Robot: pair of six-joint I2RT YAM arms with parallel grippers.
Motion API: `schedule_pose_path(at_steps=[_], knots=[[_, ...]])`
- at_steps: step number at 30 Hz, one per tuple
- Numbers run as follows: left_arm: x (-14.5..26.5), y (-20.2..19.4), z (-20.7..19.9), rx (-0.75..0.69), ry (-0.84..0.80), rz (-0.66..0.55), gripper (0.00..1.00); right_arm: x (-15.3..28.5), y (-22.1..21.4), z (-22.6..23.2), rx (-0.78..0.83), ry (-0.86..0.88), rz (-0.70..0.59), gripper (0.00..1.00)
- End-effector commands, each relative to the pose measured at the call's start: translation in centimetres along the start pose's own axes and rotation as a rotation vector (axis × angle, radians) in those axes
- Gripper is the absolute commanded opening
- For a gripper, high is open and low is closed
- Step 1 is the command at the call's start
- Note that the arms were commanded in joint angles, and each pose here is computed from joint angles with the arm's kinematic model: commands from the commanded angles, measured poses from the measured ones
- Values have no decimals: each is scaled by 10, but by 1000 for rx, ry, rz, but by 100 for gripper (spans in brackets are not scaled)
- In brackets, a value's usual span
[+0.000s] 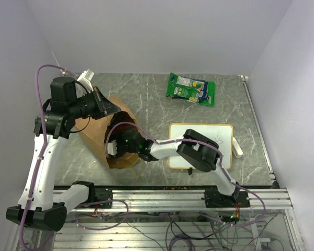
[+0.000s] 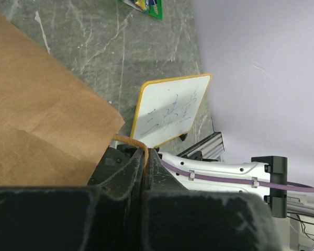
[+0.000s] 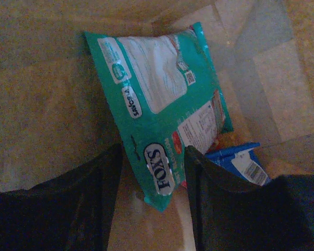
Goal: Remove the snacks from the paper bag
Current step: Take out the snack from the paper bag.
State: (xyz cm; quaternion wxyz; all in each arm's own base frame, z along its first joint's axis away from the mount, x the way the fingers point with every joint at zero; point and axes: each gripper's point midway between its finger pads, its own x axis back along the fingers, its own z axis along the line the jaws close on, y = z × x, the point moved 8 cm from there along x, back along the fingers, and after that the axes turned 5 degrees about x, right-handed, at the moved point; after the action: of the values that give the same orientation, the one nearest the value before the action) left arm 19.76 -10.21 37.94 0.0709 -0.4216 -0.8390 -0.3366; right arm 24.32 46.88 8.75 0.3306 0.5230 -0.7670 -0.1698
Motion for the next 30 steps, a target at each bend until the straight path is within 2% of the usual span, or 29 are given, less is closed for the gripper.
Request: schedule_pose_path(at_steps=[1, 7, 9, 14, 19, 30], knots=[[4, -3, -6, -24, -52, 16, 7, -14, -1, -4, 37, -10, -12, 51], [6, -4, -5, -23, -33, 18, 7, -29, -2, -15, 75, -28, -26, 48], [8, -6, -5, -23, -21, 11, 7, -30, -2, -18, 81, -23, -38, 41], [13, -6, -3, -31, 26, -8, 7, -17, -1, -25, 45, -24, -66, 16], [18, -6, -1, -34, 68, -51, 7, 5, 9, -27, 29, 5, -79, 0], [25, -4, 4, -28, 139, -145, 7, 65, 45, -40, -80, 2, -147, 0]])
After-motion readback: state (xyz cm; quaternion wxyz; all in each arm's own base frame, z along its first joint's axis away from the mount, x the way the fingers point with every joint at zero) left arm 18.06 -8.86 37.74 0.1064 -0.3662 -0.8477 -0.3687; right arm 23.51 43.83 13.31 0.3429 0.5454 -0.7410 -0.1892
